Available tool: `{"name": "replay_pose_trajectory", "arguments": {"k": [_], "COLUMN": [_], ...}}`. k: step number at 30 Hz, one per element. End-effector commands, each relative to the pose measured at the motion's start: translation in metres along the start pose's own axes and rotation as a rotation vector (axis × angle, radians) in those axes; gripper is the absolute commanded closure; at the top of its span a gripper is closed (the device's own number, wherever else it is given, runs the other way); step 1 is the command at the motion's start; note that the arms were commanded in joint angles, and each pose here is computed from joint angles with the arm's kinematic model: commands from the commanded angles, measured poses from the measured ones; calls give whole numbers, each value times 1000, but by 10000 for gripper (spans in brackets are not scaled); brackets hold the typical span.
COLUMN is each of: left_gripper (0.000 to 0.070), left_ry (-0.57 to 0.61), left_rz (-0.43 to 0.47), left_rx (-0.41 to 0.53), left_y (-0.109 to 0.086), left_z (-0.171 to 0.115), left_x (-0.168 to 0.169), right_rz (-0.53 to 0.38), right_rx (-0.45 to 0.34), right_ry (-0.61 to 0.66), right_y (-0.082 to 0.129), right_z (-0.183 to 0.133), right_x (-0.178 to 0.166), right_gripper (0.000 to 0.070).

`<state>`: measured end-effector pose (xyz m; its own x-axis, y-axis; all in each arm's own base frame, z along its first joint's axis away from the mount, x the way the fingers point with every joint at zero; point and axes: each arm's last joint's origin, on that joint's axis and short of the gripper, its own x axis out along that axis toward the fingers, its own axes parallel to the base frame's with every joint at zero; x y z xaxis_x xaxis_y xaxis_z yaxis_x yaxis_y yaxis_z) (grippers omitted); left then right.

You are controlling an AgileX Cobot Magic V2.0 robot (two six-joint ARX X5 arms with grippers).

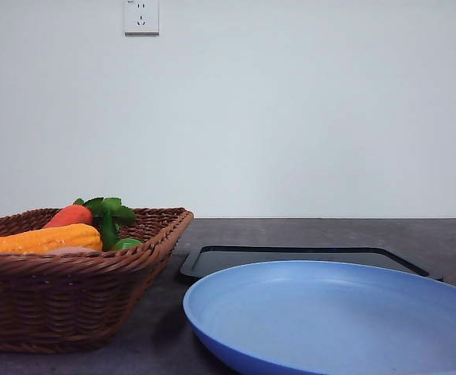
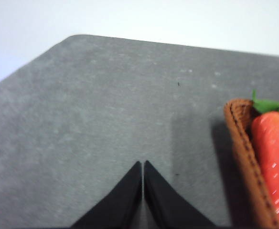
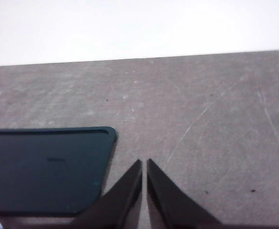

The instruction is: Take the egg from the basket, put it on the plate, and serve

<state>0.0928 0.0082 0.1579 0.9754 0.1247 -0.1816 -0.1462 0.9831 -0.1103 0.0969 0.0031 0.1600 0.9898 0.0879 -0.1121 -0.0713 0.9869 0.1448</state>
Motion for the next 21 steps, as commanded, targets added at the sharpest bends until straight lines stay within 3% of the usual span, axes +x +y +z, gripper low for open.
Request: {"name": "replay_pose_trajectory", "arguments": {"k": [1,6,13,21], "left_gripper": [700,700,700,700], "left_ry": [36,40,83,187], "left_rz": [8,-16,-209,-338], "left_rx": [-183,-338,-343,-357], "left_y": [1,0,-6,-13], "left_z": [-9,-8,-2,20], "left_x": [2,2,-1,-5], "right_rz": [7,16,65,57], "right_rx": [101,209,219,218], "right_ry": [-10,-18,-41,7], "right_y": [0,1,5,12], "right_z": [0,2,20,65], "right_x": [0,0,-7,-21], "right_gripper": [700,700,700,700]}}
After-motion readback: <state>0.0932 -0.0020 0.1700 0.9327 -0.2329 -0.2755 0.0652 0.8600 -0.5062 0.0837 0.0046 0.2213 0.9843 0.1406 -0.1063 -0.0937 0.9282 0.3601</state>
